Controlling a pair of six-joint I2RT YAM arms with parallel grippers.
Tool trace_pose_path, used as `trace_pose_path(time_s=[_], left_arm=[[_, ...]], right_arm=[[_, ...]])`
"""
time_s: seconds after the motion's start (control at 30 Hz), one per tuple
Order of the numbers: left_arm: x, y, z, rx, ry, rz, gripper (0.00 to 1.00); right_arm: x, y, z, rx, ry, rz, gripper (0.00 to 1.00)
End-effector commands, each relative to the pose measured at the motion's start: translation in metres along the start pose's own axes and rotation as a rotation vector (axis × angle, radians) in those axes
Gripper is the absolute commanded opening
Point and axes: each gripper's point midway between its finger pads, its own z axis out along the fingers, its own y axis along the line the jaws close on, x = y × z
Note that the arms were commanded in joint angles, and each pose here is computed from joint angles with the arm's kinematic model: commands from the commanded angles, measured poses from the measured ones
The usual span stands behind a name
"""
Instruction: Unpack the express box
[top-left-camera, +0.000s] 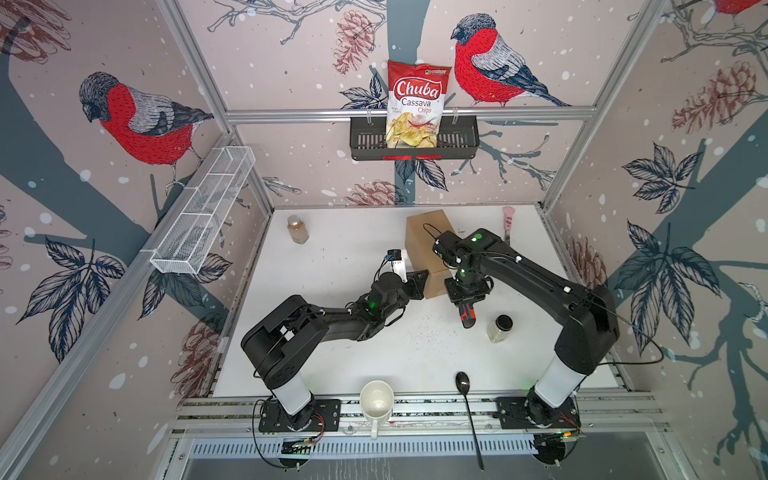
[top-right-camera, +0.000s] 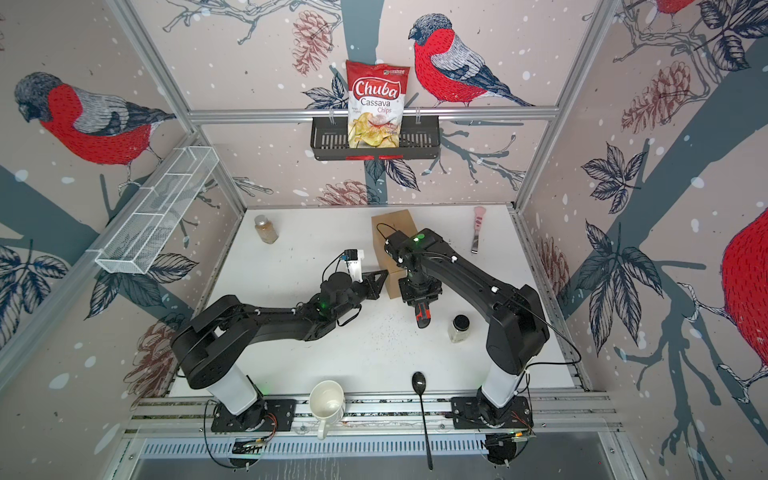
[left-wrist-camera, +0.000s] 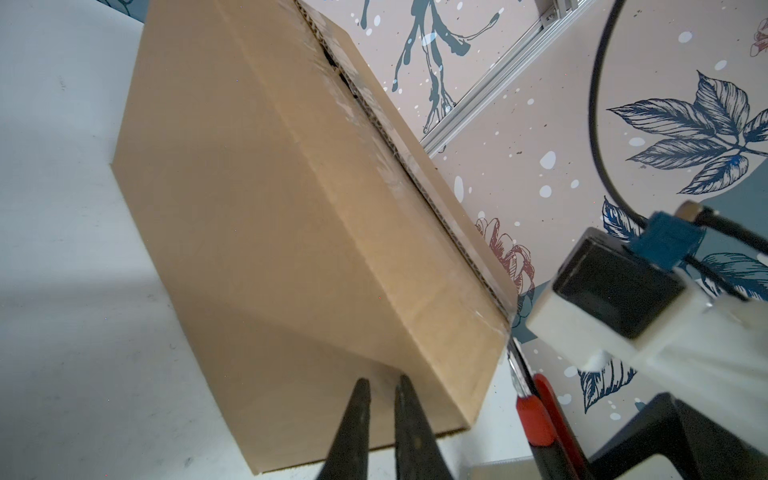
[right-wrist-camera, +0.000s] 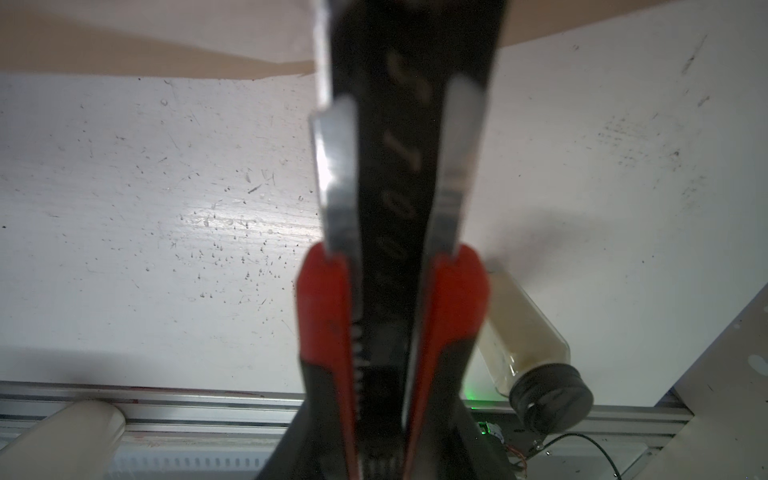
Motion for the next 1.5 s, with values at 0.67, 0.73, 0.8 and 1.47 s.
trace_pose_path(time_s=[0.67, 0.73, 0.8, 1.47], left_arm=[[-0.027, -0.021, -0.021, 0.013, -0.164, 0.003, 0.13], [-0.028, -0.021, -0.024, 0.008, -0.175, 0.003, 0.13], [-0.029, -0.021, -0.027, 0.004, -0.179, 0.007, 0.13], [-0.021, -0.003, -0.033, -0.076, -0.207, 0.078, 0.13]], right_arm=[[0.001, 0.026, -0.011, -0.101, -0.019, -0.171, 0.00], [0.001, 0.025, -0.010, -0.098, -0.017, -0.172, 0.00], [0.001, 0.024, -0.009, -0.096, -0.015, -0.176, 0.00], [0.006, 0.019, -0.013, -0.106, -0.022, -0.172, 0.00]])
